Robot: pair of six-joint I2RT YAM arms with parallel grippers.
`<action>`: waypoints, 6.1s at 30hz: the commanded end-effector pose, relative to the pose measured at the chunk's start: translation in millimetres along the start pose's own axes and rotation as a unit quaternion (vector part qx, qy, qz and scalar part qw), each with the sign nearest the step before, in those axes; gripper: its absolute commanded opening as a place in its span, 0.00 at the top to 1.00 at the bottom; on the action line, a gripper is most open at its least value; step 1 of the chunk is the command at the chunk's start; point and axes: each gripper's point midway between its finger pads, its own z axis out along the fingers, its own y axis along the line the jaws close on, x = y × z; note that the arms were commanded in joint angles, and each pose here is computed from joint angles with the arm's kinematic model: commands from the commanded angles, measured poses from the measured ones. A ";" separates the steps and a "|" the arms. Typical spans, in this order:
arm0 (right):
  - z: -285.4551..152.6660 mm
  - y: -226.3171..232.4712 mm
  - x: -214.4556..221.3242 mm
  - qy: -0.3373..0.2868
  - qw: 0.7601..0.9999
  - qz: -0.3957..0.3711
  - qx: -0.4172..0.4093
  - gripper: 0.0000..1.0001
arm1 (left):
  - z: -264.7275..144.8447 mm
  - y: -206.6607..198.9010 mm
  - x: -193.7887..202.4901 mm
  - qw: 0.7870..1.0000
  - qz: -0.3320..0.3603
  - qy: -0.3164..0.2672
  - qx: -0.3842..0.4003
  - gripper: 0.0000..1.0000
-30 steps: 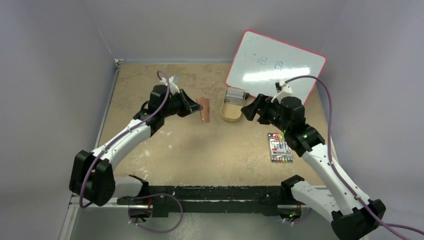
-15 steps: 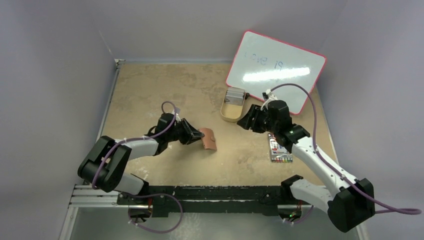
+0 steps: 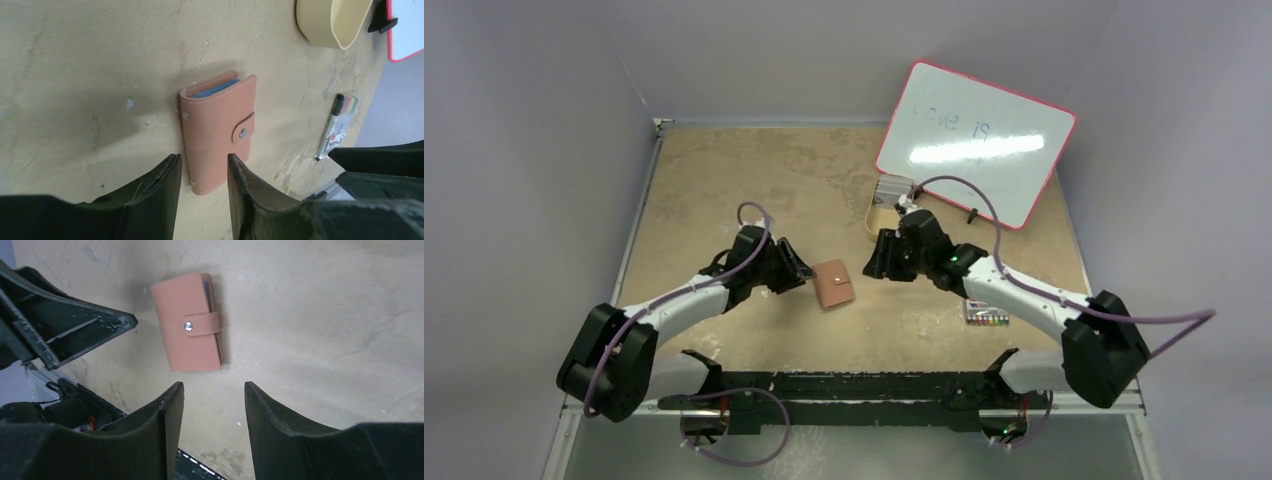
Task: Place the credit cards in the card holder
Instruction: Place the card holder at the center of the board, then open the card holder at the center of the board.
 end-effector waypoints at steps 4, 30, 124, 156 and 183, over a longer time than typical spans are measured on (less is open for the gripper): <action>24.7 55.2 -12.3 -0.023 0.999 -0.042 0.003 0.50 | -50.4 -12.8 -56.2 0.988 0.072 -0.124 -0.061 0.62; 102.3 32.6 36.0 0.045 0.971 -0.169 0.163 0.57 | -189.3 -18.5 -121.5 0.921 0.091 -0.360 -0.116 0.58; -7.8 100.4 3.8 -0.019 0.988 -0.046 -0.148 1.00 | -58.0 -52.5 -29.6 0.993 0.086 -0.059 0.050 0.49; 7.7 50.3 21.1 0.002 0.995 -0.002 -0.102 1.00 | -21.3 -60.3 0.1 0.990 0.054 0.021 0.130 0.46; 5.5 95.9 17.7 0.020 0.976 0.011 -0.217 1.00 | -12.7 -25.4 14.9 0.992 0.081 0.037 0.085 0.39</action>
